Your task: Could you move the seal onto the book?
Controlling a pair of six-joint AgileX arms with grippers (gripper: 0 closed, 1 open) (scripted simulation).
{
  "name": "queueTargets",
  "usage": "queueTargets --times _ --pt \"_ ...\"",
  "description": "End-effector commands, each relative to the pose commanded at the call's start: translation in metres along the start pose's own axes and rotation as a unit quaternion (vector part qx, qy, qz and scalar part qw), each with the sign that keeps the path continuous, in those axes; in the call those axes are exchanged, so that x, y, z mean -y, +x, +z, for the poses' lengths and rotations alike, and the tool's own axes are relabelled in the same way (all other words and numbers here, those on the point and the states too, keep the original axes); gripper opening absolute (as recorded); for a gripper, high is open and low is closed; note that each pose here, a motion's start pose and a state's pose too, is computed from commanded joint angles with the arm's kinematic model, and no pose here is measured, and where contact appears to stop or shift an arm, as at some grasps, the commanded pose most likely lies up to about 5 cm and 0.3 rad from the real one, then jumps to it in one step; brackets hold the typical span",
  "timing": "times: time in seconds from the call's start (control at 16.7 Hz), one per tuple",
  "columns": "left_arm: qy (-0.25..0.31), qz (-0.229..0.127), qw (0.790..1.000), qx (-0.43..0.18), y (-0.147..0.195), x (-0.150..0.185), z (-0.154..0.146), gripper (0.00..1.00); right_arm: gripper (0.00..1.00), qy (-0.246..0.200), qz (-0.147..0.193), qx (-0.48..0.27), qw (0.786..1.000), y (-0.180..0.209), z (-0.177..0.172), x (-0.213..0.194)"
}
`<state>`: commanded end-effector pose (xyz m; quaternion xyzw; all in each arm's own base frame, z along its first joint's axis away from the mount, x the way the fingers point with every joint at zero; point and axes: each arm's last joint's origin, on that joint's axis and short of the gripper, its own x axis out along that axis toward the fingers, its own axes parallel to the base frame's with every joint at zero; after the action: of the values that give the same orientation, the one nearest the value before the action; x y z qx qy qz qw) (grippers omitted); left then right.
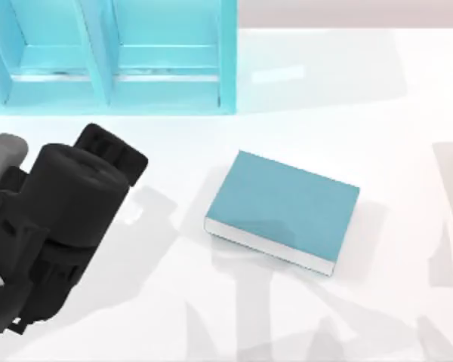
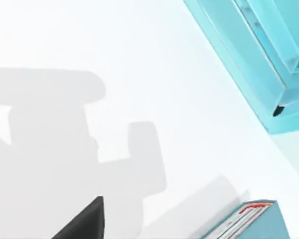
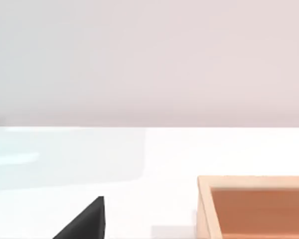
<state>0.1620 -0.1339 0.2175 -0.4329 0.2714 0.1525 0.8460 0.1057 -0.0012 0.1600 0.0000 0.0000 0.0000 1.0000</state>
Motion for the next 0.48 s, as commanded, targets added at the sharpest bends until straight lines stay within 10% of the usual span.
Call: queueTargets --times 0.48 --pt "0.275 -0.184 0.93 0.158 -0.033 -0.084 0.07 1.0 1.0 0.0 0.0 0.0 1.0 0.0 0.0 0.0"
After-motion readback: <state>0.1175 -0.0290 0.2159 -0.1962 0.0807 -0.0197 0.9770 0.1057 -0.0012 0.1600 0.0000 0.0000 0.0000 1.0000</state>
